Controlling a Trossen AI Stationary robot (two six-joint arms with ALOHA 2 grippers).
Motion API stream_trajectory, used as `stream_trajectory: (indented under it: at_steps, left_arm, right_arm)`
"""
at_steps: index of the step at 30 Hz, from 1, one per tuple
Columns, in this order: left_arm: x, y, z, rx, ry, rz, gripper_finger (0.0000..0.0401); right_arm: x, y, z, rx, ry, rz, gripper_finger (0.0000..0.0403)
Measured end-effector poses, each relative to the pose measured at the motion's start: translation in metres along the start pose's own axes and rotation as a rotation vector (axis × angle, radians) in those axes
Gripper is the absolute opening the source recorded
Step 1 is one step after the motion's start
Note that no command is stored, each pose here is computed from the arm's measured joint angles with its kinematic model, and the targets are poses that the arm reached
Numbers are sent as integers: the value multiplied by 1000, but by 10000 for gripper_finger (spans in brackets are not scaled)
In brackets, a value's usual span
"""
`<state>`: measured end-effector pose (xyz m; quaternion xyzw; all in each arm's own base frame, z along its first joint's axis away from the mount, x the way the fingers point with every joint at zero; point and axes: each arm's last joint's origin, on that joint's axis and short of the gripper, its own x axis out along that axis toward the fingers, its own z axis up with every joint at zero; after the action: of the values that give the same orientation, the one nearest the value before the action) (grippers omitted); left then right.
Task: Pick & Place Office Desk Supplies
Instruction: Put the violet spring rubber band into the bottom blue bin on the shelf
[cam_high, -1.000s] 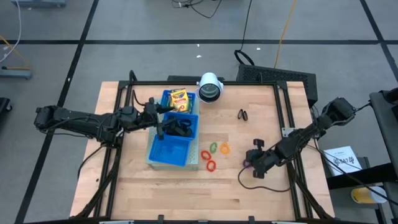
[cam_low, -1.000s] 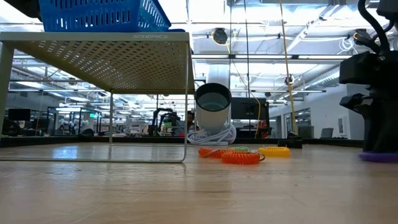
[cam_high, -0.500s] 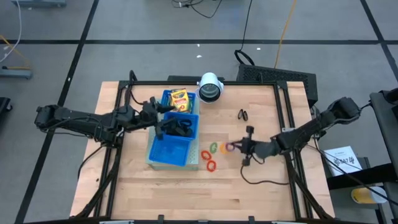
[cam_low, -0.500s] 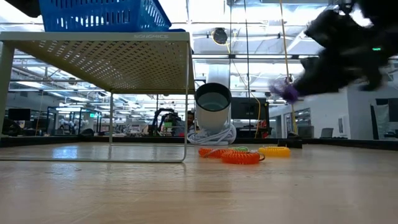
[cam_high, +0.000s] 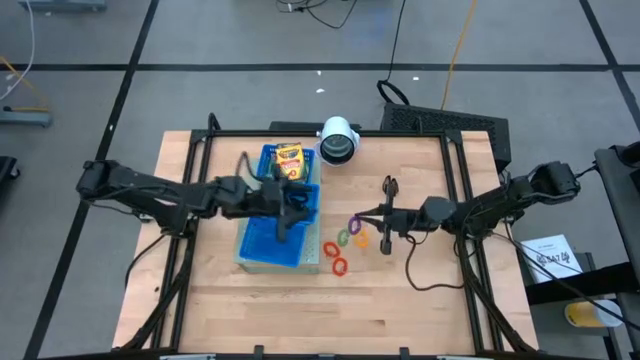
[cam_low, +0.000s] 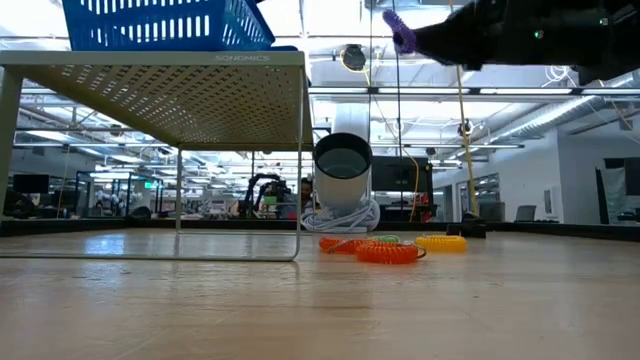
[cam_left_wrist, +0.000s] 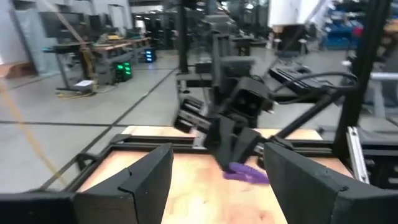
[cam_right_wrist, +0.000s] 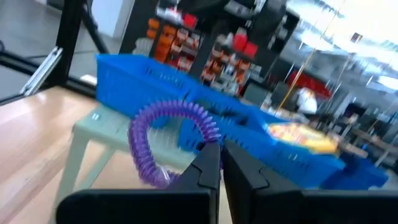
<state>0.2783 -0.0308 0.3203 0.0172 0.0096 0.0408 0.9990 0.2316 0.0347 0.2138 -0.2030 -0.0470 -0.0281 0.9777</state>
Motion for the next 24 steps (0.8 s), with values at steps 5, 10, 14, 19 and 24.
stream_trajectory:
  at_steps: [5,10,14,19,24]
  left_arm:
    - [32,-10,0,43,25,-89,255]
    - [61,-16,-7,55,65,-91,255]
    - [79,-18,-6,55,62,-82,255]
    - [97,-18,-8,50,69,-71,255]
    - [102,-13,-9,49,70,-55,255]
  right_arm:
    - [1,-7,6,-51,-74,-53,1]
    - [0,-10,13,-115,-133,-90,0]
    - [0,-12,14,-167,-129,-127,0]
    - [4,-15,21,-197,-132,-166,0]
    - [7,-17,26,-196,-147,-175,0]
